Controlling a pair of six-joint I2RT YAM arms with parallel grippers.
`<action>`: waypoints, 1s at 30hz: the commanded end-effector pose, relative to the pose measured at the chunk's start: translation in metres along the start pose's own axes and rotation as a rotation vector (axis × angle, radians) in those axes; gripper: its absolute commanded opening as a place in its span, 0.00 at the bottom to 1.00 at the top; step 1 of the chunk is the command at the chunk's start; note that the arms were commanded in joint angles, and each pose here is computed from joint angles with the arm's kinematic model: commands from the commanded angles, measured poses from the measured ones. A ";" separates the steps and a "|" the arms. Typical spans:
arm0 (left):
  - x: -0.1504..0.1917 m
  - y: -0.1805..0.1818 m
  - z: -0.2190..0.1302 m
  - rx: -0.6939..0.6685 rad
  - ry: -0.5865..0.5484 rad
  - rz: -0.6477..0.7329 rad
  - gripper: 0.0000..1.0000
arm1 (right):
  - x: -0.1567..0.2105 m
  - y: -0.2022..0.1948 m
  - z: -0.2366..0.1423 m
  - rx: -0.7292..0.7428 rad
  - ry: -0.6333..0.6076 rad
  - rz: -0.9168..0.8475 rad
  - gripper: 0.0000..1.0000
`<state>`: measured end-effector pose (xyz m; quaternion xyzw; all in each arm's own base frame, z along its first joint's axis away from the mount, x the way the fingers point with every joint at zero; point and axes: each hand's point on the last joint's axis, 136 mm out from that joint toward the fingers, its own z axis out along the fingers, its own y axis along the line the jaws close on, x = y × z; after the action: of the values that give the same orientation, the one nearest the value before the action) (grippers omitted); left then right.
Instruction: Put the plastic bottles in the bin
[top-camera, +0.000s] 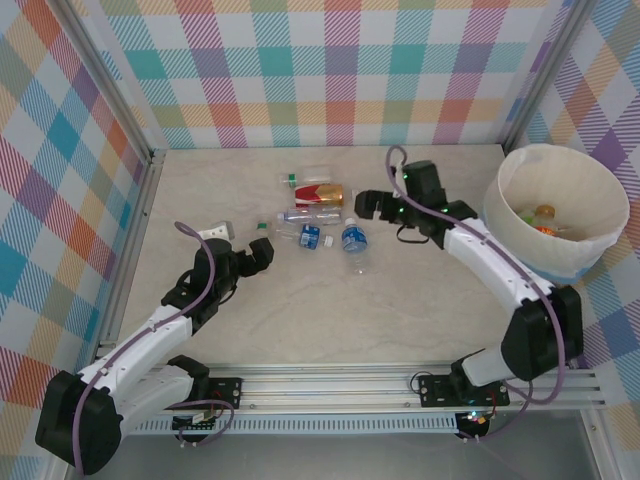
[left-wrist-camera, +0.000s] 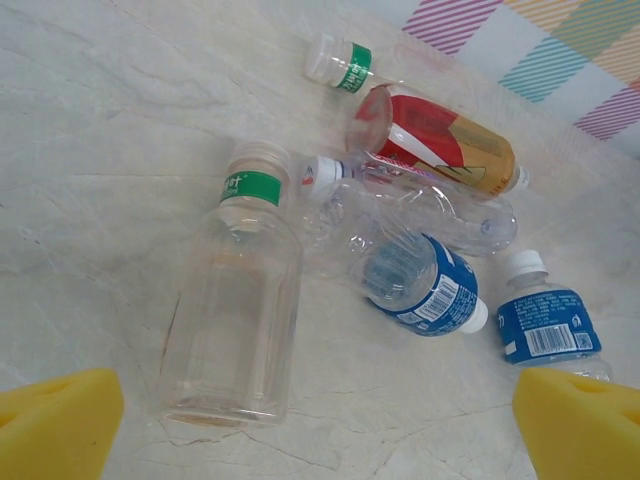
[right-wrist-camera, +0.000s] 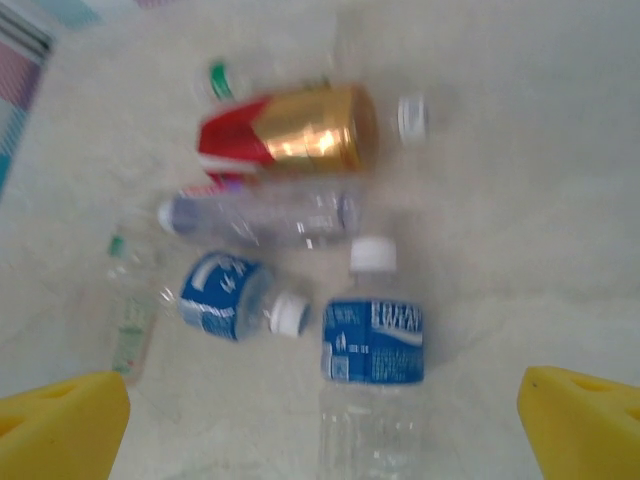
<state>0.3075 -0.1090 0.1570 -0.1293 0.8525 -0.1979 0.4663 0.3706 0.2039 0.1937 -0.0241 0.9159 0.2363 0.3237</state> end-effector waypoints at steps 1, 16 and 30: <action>-0.005 0.009 -0.003 -0.038 -0.027 -0.021 1.00 | 0.024 0.005 0.029 0.043 0.053 0.054 1.00; -0.004 0.004 -0.002 -0.014 -0.009 -0.083 1.00 | 0.067 -0.021 0.097 0.257 0.235 -0.077 0.97; -0.005 0.000 0.004 0.007 -0.013 -0.128 1.00 | 0.085 -0.038 0.128 0.308 0.278 -0.102 0.76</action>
<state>0.3079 -0.1097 0.1526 -0.1733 0.8487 -0.2197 0.4488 0.3783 0.2336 0.0352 -0.0467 0.9778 0.0752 0.1901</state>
